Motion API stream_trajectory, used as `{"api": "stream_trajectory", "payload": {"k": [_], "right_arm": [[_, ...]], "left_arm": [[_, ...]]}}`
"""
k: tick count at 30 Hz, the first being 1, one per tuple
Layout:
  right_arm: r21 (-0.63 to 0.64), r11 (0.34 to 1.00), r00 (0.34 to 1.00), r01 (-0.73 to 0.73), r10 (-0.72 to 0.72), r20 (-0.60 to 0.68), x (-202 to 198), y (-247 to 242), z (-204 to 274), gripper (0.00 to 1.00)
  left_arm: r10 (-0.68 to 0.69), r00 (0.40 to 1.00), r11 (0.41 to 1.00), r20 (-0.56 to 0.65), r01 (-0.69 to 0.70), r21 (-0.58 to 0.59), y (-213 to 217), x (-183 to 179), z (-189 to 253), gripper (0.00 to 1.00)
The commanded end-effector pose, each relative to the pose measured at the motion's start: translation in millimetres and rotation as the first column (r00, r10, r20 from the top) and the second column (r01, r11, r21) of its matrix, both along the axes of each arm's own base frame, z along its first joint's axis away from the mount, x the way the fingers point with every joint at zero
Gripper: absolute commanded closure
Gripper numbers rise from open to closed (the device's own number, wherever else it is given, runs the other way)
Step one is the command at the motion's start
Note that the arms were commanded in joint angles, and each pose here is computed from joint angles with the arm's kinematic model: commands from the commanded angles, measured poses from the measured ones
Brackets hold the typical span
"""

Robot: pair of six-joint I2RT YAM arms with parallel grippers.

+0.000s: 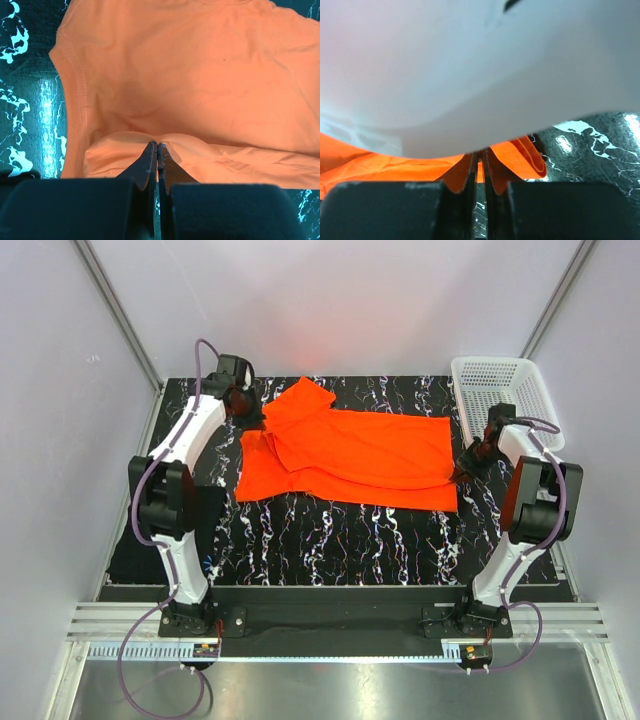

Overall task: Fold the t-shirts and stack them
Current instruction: Fold the tshirt

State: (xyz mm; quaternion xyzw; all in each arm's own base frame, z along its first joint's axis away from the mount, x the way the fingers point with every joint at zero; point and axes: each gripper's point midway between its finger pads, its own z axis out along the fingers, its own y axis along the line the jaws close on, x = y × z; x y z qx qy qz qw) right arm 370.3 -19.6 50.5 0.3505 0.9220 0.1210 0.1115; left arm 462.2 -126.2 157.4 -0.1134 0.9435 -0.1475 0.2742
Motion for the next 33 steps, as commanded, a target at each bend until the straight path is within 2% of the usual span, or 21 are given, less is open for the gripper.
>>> {"api": "stream_trajectory", "payload": {"k": [1, 3, 6, 7, 9, 10, 13, 15, 16, 18, 19, 21, 22, 24, 25, 28, 33], "right_arm": [[-0.039, 0.999, 0.999, 0.019, -0.018, 0.043, 18, -5, 7, 0.87], [-0.036, 0.999, 0.999, 0.019, -0.017, 0.04, 18, -4, 6, 0.84], [-0.05, 0.999, 0.999, 0.015, -0.013, 0.051, 22, -6, 10, 0.76], [-0.056, 0.998, 0.998, 0.014, -0.01, 0.059, 23, -7, 14, 0.69], [-0.099, 0.995, 0.998, 0.002, 0.005, 0.07, 22, -14, 23, 0.63], [-0.116, 0.993, 0.998, 0.0, 0.008, 0.069, 21, -16, 26, 0.57], [-0.175, 0.984, 0.997, -0.014, 0.027, 0.072, 11, -25, 39, 0.48], [-0.185, 0.983, 0.997, -0.02, 0.034, 0.075, -2, -23, 46, 0.46], [-0.182, 0.983, 0.996, -0.021, 0.035, 0.079, -6, -22, 48, 0.45], [-0.148, 0.989, 0.996, -0.022, 0.034, 0.081, -22, -13, 50, 0.44], [-0.133, 0.991, 0.996, -0.022, 0.034, 0.087, -27, -9, 50, 0.44], [-0.077, 0.997, 0.994, -0.008, 0.016, 0.107, -39, 3, 47, 0.43], [-0.062, 0.998, 0.992, 0.0, 0.008, 0.128, -39, 6, 47, 0.43], [-0.005, 1.0, 0.99, 0.025, -0.024, 0.136, -50, 17, 43, 0.42], [0.013, 0.999, 0.989, 0.036, -0.038, 0.142, -51, 19, 41, 0.42], [0.068, 0.994, 0.984, 0.081, -0.09, 0.152, -56, 27, 33, 0.39], [0.084, 0.991, 0.985, 0.102, -0.112, 0.13, -64, 28, 17, 0.35]], "left_arm": [[-0.034, 0.998, 0.999, 0.045, 0.034, -0.009, -2, 13, 13, 0.98], [-0.034, 0.999, 0.999, 0.035, 0.034, 0.0, -1, 13, 10, 0.94], [-0.043, 0.998, 0.999, 0.038, 0.042, 0.034, 4, 14, 14, 0.73], [-0.05, 0.997, 0.998, 0.053, 0.048, 0.051, 7, 14, 20, 0.66], [-0.041, 0.996, 0.995, 0.077, 0.034, 0.09, 16, 9, 35, 0.6], [-0.052, 0.996, 0.993, 0.079, 0.043, 0.111, 19, 4, 37, 0.54], [-0.051, 0.994, 0.99, 0.099, 0.037, 0.139, 29, -22, 52, 0.48], [-0.057, 0.995, 0.991, 0.088, 0.045, 0.125, 29, -41, 51, 0.46], [-0.053, 0.996, 0.993, 0.07, 0.045, 0.11, 30, -61, 48, 0.46], [-0.065, 0.996, 0.995, 0.055, 0.06, 0.074, 27, -83, 43, 0.48], [-0.066, 0.998, 0.996, -0.001, 0.066, 0.062, 27, -102, 21, 0.5], [-0.078, 0.996, 0.997, 0.035, 0.077, 0.027, 24, -123, 26, 0.52], [-0.076, 0.997, 0.997, -0.017, 0.077, 0.017, 25, -141, 5, 0.52], [-0.081, 0.997, 0.997, -0.004, 0.081, -0.018, 22, -157, 3, 0.53], [-0.074, 0.996, 0.997, -0.044, 0.072, -0.034, 22, -169, -12, 0.53], [-0.055, 0.996, 0.995, -0.076, 0.048, -0.087, 16, -180, -28, 0.5], [0.023, 0.994, 0.998, -0.106, -0.028, -0.048, 27, -174, -49, 0.45]]}}
